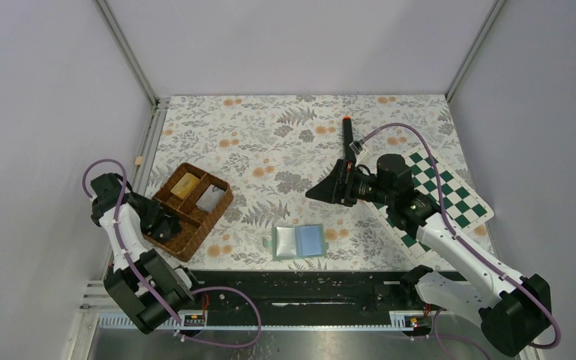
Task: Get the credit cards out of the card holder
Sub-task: Place the credit card in the storage box.
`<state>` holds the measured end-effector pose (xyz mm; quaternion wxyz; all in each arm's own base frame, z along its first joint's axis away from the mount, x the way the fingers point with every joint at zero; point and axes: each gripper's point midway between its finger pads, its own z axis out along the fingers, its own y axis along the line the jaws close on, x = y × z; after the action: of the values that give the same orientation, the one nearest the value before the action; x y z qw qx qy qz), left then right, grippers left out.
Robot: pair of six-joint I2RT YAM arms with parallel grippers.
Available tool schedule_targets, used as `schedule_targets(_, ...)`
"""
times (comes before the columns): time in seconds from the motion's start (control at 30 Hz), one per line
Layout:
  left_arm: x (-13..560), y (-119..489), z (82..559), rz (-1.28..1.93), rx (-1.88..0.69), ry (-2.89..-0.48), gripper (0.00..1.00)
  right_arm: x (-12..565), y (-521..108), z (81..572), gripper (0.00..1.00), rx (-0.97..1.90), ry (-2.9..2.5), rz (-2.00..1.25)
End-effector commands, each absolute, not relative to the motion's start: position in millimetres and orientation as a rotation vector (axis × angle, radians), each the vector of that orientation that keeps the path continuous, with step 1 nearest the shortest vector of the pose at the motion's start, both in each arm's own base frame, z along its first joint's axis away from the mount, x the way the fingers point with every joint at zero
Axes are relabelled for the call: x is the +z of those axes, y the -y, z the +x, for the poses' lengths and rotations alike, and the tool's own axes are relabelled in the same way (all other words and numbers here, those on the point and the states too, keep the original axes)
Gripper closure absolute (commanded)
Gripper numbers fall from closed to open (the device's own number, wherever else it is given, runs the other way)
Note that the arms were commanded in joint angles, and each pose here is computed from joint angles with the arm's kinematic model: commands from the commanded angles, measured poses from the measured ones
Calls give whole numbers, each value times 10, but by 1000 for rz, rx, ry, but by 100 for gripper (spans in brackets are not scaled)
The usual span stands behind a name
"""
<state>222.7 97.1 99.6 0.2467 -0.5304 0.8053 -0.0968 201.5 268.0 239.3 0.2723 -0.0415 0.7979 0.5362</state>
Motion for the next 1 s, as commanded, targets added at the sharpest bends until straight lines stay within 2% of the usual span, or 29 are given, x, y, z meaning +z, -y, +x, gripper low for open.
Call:
schedule_targets(0.0,1007,-1012,2304,-1392,-280,-2195,100,2678,-2677,2016,2,1467,-2073,-145)
schedule_targets(0.27,980,-1122,2243,-1403,-193,-2206,100,2681,-2626,2013,2,1404,-2107,-160)
schedule_targets(0.43,986,-1191,2225,-1410,-144,-2212,97,2710,-2572,2020,2,1354,-2106,-178)
schedule_targets(0.7,964,-1279,2183,-1420,-74,-2215,95,2753,-2590,2002,2,1380,-2109,-184)
schedule_targets(0.97,951,-1297,2247,-1407,-92,-2204,94,2779,-2601,2021,2,1378,-2119,-180)
